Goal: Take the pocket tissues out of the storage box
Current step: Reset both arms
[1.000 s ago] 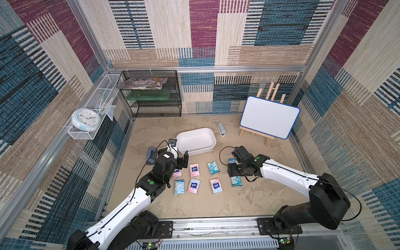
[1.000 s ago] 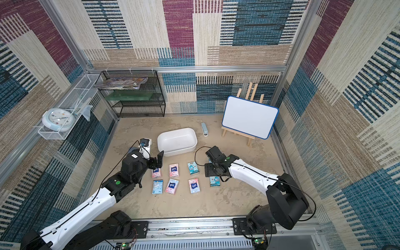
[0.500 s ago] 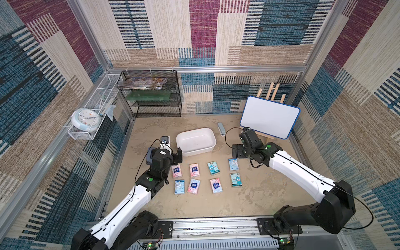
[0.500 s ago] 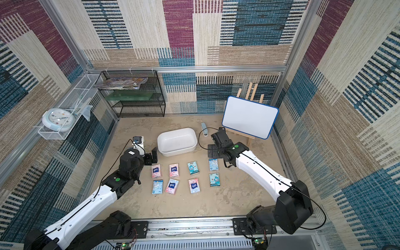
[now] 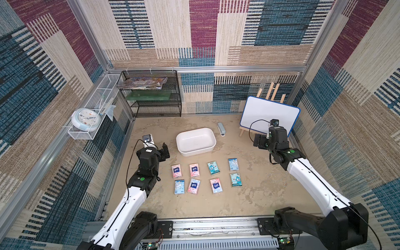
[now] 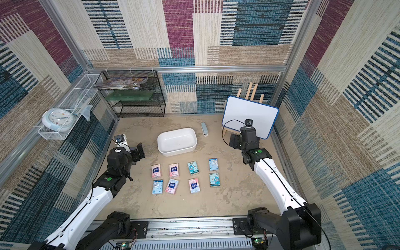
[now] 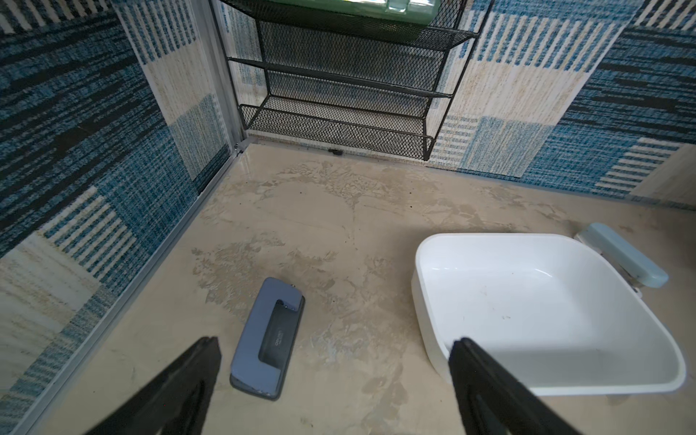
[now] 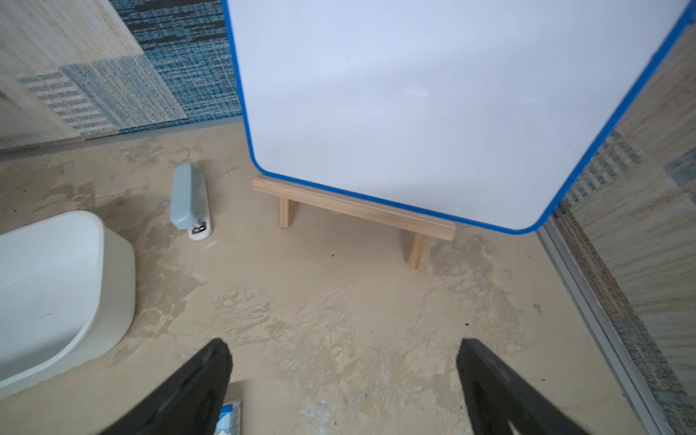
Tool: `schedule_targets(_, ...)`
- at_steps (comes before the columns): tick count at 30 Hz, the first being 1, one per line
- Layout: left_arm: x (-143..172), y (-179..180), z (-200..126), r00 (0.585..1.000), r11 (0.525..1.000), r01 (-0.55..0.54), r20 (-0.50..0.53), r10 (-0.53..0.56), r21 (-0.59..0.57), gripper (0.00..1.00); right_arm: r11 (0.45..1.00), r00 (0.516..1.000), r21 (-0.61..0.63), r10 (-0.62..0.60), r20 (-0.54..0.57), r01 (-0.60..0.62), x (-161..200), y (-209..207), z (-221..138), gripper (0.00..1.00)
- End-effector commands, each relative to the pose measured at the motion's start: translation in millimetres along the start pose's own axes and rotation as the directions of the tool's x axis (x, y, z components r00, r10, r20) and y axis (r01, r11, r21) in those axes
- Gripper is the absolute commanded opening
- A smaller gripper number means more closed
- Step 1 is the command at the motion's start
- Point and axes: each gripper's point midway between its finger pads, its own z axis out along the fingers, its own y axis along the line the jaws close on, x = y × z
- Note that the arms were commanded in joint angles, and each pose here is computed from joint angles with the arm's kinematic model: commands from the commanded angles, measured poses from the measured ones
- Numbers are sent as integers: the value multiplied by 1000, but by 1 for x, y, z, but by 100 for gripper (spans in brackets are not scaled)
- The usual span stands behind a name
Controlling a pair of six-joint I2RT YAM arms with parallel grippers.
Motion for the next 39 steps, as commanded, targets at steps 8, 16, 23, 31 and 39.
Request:
schedule_targets(8,29,27,-4,1000,997,9,-12,-10,-82,100,995,982,4,99,160,-101,26,-44,19,98)
schedule_targets(16,48,35,-7,1000,995,-8,-30,5,-104,100,997,975,32,57,215,-65,51,-57,39,98)
schedule_targets(23,58,39,-10,999,994,-26,-50,20,-111,100,1000,959,-7,-5,285,8,58,-49,48,98)
schedule_targets(31,62,42,-17,996,992,-68,-66,61,-104,100,990,921,-77,-82,381,120,56,-31,48,98)
schedule_targets(39,68,47,-24,994,990,-88,-68,81,-112,100,972,896,-114,-141,421,207,57,-22,54,98)
